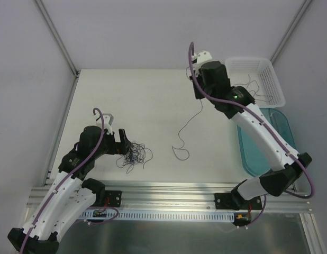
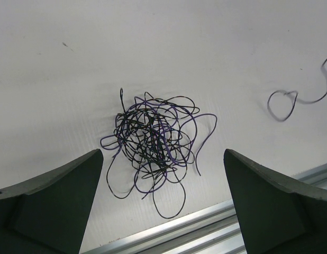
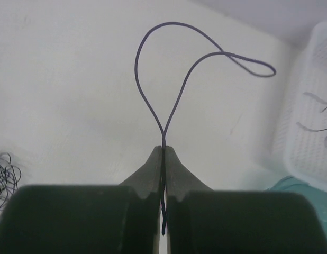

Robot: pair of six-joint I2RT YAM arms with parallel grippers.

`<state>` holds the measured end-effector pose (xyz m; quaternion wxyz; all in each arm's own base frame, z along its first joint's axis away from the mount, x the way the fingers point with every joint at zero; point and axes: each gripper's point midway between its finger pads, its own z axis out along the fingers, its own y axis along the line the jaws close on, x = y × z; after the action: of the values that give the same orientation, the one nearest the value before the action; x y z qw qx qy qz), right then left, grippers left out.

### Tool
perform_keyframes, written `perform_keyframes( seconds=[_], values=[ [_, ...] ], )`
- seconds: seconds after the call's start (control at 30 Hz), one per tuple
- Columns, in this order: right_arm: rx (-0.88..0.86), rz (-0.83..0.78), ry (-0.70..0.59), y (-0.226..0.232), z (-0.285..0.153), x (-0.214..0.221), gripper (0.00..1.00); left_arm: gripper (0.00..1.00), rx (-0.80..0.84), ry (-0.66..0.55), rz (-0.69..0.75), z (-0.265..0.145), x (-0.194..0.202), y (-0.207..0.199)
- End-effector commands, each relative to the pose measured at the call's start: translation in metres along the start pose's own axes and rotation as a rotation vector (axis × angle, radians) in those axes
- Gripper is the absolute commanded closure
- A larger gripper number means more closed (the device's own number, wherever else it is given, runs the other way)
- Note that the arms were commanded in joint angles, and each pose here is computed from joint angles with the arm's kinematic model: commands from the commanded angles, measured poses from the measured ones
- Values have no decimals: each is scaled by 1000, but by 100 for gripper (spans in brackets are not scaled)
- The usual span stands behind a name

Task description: Untangle the cables

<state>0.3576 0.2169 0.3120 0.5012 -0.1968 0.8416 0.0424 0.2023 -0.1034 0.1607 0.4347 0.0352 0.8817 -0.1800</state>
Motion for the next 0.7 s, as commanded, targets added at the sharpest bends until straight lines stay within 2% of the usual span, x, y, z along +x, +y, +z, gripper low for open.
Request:
perform_keyframes(
  seconds=[0.0,0.33,0.47,0.53,0.67],
  values=[
    [106,-66,-134,-49,-60,-56,99,1,-1,-2,23,1,0,0],
    [415,46,-528,-164,-120,-165,99,1,-11,19,16,4,2,2],
    [529,115,-644,-219,-134,-192,99,1,-20,34,13,7,4,3],
    [567,131,-667,-240,-122,-201,99,1,-22,37,10,7,4,3],
    [649,153,-648,-301,-83,-192,99,1,-28,44,3,9,6,5]
  ],
)
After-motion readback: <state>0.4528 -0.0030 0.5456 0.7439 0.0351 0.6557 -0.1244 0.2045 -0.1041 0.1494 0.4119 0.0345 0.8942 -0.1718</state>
